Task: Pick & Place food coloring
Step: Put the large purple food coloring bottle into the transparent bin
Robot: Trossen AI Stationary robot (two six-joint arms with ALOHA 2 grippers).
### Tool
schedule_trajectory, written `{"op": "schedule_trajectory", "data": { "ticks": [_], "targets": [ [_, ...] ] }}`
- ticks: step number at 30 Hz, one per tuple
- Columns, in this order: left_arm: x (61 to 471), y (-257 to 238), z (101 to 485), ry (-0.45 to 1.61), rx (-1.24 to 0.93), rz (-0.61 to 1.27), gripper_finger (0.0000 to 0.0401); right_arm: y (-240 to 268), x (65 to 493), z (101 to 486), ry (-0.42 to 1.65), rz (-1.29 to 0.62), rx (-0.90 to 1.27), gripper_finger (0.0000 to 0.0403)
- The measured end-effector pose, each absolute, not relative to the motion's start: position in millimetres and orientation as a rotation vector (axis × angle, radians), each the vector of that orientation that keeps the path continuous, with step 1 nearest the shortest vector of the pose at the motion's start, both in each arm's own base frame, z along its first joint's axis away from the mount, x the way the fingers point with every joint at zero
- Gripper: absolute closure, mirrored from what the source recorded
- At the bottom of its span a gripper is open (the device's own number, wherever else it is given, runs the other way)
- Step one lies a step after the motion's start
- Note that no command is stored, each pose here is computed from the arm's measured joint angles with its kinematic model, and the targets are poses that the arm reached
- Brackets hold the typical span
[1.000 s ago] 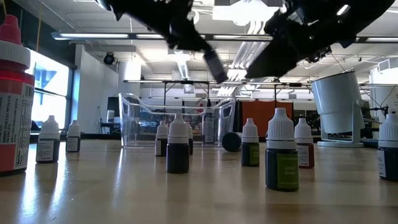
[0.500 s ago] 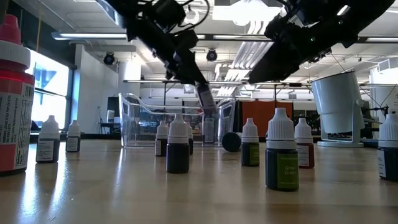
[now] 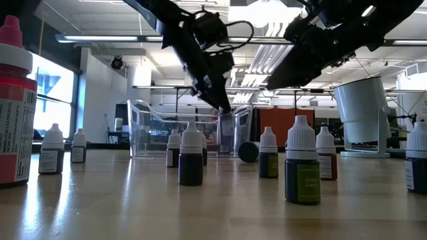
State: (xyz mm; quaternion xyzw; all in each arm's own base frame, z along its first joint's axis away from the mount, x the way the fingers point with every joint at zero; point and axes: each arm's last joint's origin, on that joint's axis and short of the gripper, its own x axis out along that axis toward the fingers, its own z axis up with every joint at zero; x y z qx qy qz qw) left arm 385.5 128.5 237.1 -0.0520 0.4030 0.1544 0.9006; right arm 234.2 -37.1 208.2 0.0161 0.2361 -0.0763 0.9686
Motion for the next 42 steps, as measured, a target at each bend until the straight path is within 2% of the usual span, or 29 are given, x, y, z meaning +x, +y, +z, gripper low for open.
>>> {"op": "schedule_trajectory", "data": {
  "ticks": [5, 14, 29, 42],
  "targets": [
    [388.8, 129.8, 226.4, 0.858, -0.132, 0.33, 0.0288, -37.1, 234.0, 207.7, 0.485, -0.148, 0.01, 0.0206],
    [392.9, 131.3, 229.7, 0.801, -0.121, 0.336, 0.0288, -37.1, 234.0, 207.7, 0.485, -0.147, 0.009, 0.0206],
    [392.3, 130.5, 228.7, 0.816, -0.11, 0.303, 0.0288, -37.0, 234.0, 207.7, 0.484, -0.147, 0.009, 0.0206],
    [398.1, 132.5, 215.1, 0.833, -0.103, 0.304, 0.0279, -37.0, 234.1, 207.7, 0.484, -0.146, 0.009, 0.0206]
  ]
}}
